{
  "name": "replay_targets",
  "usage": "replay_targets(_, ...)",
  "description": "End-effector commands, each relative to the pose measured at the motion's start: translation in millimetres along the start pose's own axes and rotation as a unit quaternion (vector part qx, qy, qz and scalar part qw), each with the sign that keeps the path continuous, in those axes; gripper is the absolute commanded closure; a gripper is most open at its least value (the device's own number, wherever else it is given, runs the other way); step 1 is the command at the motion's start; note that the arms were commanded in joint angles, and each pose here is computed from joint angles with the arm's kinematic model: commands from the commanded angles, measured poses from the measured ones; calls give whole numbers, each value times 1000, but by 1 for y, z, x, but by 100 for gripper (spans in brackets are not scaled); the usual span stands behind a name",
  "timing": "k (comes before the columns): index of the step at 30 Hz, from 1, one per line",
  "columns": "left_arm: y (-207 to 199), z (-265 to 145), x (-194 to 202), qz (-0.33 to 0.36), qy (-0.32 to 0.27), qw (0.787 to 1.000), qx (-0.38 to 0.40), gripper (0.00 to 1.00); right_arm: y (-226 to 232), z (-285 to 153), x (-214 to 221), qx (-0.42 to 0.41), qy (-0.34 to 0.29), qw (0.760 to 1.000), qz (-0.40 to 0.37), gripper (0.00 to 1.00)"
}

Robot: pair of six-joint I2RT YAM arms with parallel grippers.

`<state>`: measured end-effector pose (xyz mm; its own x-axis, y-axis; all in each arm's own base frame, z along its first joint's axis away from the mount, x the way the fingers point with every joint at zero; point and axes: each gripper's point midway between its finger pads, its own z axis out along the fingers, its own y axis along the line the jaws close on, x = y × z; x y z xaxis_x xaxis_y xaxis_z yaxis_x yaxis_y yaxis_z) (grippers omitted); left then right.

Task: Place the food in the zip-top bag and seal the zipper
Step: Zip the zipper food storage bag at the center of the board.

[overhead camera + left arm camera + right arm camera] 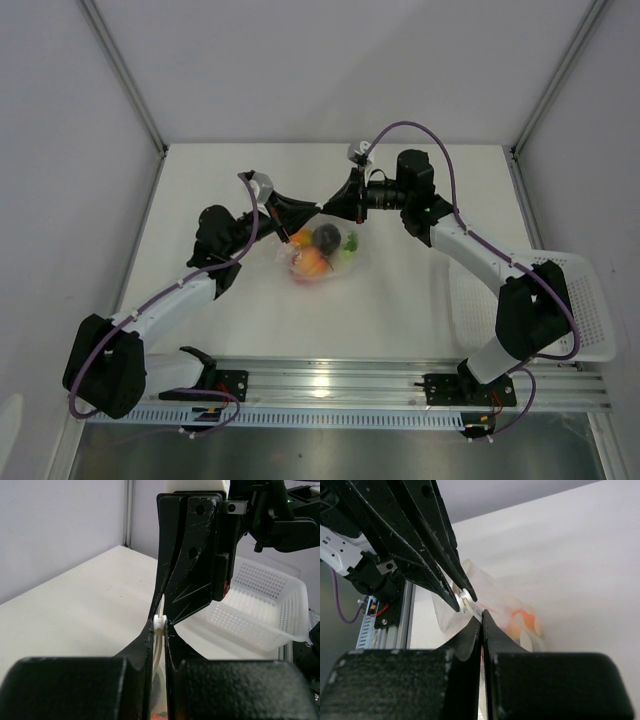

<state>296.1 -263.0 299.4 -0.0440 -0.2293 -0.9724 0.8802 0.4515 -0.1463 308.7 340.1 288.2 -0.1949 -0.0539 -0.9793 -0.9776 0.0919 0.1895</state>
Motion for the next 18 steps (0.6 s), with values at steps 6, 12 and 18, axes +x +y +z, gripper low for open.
replay_targets(6,13,-7,6,-3,12,1000,-14,100,-14,-17,-31,35,-72,996,-25,100)
replay_targets(12,24,-12,8,-8,16,999,-32,99,-11,-26,-35,37,-83,996,-25,100)
replay_targets(18,26,-15,12,-8,26,999,-35,99,-13,-31,-35,46,-86,995,-21,100)
